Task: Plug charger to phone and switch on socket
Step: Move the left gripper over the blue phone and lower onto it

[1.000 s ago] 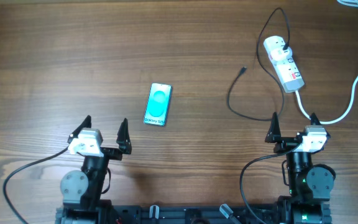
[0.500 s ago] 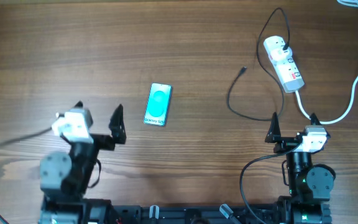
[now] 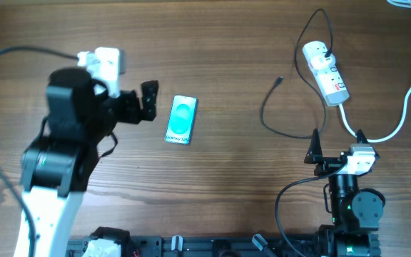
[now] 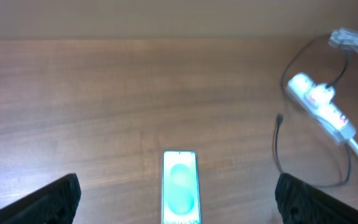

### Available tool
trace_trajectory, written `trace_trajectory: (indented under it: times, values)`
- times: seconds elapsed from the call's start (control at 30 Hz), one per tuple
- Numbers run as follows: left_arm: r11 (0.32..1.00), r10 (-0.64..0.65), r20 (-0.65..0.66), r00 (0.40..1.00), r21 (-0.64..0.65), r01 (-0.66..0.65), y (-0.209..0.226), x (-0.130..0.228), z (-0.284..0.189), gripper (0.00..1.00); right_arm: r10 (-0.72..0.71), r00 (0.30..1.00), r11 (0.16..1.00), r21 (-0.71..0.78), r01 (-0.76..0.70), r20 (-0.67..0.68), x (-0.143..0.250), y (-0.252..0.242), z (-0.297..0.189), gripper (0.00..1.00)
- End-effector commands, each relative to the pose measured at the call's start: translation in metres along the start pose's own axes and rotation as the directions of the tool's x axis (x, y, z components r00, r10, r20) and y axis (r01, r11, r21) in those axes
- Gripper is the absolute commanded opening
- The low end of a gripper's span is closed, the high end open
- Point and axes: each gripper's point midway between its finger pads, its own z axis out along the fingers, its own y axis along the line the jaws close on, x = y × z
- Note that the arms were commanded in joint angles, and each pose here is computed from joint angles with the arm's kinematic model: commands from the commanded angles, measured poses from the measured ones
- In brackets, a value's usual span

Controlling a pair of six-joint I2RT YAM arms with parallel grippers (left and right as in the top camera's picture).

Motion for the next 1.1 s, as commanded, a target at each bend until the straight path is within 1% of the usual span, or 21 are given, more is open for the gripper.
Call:
trace_trajectory:
  times: [0.0, 0.2, 0.4, 0.47, 0.6, 0.77, 0.83, 1.0, 1.07]
  values:
    - [0.997, 0.049, -0.09, 0.995, -0.055, -0.054, -0.003, 0.008, 0.023, 1.0, -0.013, 1.0, 1.0, -0.007, 0.013, 0.011, -0.002, 0.001, -0.001, 1.0]
    - [0.994, 0.085, -0.272, 0.959, -0.044, -0.101, -0.014, 0.048, 0.063, 1.0, -0.013, 1.0, 1.0, -0.007, 0.013, 0.011, -0.002, 0.001, -0.001, 1.0]
    - [0.996, 0.079, -0.396, 0.915, 0.004, -0.084, -0.02, 0.078, 0.093, 1.0, -0.013, 1.0, 1.0, -0.007, 0.013, 0.011, -0.002, 0.001, -0.001, 1.0]
    - [0.997, 0.076, -0.43, 0.9, 0.028, -0.07, -0.023, 0.087, 0.101, 1.0, -0.013, 1.0, 1.0, -0.007, 0.013, 0.011, -0.002, 0.001, -0.001, 1.0]
    - [0.997, 0.07, -0.489, 0.87, 0.021, -0.068, -0.02, 0.103, 0.118, 1.0, -0.013, 1.0, 1.0, -0.007, 0.013, 0.011, -0.002, 0.001, -0.001, 1.0]
    - [0.993, 0.113, -0.594, 0.797, 0.038, -0.112, -0.013, 0.138, 0.144, 1.0, -0.013, 1.0, 1.0, -0.007, 0.013, 0.011, -0.002, 0.001, -0.001, 1.0]
    - [0.993, 0.111, -0.623, 0.774, 0.031, -0.118, -0.009, 0.149, 0.154, 1.0, -0.013, 1.0, 1.0, -0.007, 0.013, 0.011, -0.002, 0.001, -0.001, 1.0]
    - [0.991, 0.123, -0.667, 0.735, 0.04, -0.129, -0.005, 0.171, 0.174, 1.0, -0.012, 1.0, 1.0, -0.007, 0.012, 0.011, -0.002, 0.001, -0.001, 1.0]
    - [0.991, 0.121, -0.675, 0.728, 0.039, -0.129, -0.004, 0.175, 0.179, 1.0, -0.013, 1.0, 1.0, -0.007, 0.013, 0.011, -0.002, 0.001, -0.001, 1.0]
